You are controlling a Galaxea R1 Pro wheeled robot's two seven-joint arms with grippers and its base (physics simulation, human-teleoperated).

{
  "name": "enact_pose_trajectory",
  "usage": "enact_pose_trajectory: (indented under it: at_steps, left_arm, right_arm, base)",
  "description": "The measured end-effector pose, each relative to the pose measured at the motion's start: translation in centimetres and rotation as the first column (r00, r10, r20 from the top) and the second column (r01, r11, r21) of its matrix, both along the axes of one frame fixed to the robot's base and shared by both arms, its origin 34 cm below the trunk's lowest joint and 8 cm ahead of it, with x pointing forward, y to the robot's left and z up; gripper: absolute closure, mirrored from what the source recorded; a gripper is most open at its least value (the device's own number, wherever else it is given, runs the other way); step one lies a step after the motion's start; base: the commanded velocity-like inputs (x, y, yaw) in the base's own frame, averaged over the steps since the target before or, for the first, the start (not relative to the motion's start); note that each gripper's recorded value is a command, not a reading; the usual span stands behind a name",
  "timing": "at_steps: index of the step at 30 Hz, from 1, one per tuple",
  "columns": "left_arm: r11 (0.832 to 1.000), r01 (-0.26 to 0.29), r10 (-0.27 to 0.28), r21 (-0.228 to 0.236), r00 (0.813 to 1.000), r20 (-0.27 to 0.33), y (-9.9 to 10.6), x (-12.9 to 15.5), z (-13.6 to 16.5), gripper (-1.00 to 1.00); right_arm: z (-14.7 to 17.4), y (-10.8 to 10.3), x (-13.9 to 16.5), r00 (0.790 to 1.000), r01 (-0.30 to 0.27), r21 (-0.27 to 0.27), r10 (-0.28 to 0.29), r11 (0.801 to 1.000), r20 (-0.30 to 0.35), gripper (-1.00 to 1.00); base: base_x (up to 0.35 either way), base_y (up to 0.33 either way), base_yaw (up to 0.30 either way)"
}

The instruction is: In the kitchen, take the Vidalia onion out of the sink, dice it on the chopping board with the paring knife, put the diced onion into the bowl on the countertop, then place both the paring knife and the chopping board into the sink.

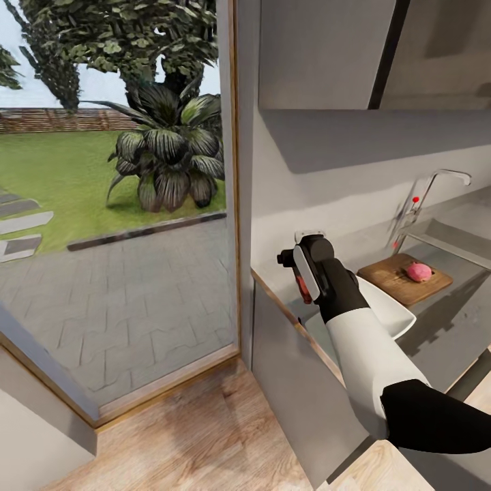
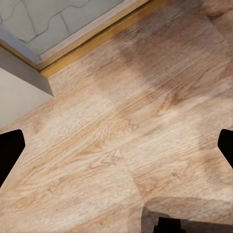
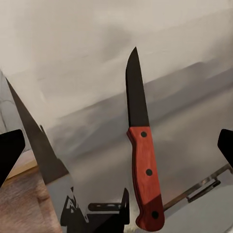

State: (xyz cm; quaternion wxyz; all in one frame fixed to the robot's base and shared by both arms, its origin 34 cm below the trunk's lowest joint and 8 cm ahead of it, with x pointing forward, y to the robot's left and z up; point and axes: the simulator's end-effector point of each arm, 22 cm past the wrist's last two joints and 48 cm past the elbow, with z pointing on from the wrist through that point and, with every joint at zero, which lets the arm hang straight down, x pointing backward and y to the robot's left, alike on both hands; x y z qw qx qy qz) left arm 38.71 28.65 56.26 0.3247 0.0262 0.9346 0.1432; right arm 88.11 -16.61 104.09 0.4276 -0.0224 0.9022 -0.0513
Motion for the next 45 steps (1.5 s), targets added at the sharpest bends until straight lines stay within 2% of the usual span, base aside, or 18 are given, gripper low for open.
enact_pose_trajectory:
  at_steps: [11, 19, 22, 25, 30, 37, 45]
  left_arm:
    - [1.000, 0.000, 0.000, 0.000, 1.000, -0.003, 0.0, -0.1, -0.1, -1.00]
    - [1.000, 0.000, 0.000, -0.001, 1.000, -0.004, -0.1, -0.1, -0.1, -1.00]
    - [1.000, 0.000, 0.000, -0.001, 1.000, -0.005, -0.1, -0.2, -0.1, -1.00]
    - [1.000, 0.000, 0.000, -0.001, 1.000, -0.004, -0.1, -0.1, -0.1, -1.00]
    - [1.000, 0.000, 0.000, -0.002, 1.000, -0.004, -0.1, -0.1, -0.1, -1.00]
    - [1.000, 0.000, 0.000, -0.002, 1.000, -0.005, -0.2, -0.2, -0.1, -1.00]
    - [1.000, 0.000, 0.000, -0.003, 1.000, -0.005, -0.2, -0.2, -0.1, -1.00]
  right_arm:
    - [-0.5, -0.1, 0.0, 1.000, 0.002, -0.001, -0.002, 1.000, -0.010, -1.00]
    - [-2.5, -1.4, -0.1, 0.998, 0.022, -0.020, -0.024, 1.000, -0.066, -1.00]
    - [-1.5, -1.9, 1.0, 0.996, 0.029, -0.032, -0.032, 0.999, -0.082, -1.00]
    - [-0.2, -2.4, 1.9, 0.995, 0.047, -0.016, -0.048, 0.999, -0.090, -1.00]
    - [-0.1, -2.7, 2.3, 0.990, 0.072, 0.031, -0.068, 0.997, -0.127, -1.00]
    - [0.5, -2.9, 2.6, 0.987, 0.086, 0.023, -0.083, 0.996, -0.136, -1.00]
    - [0.9, -3.1, 2.9, 0.973, 0.109, 0.046, -0.097, 0.993, -0.211, -1.00]
  base:
    - [0.000, 0.000, 0.000]
    - [0.000, 0.000, 0.000]
    - [0.000, 0.000, 0.000]
    - [0.000, 0.000, 0.000]
    - [0.000, 0.000, 0.000]
    - [0.000, 0.000, 0.000]
    - [0.000, 0.000, 0.000]
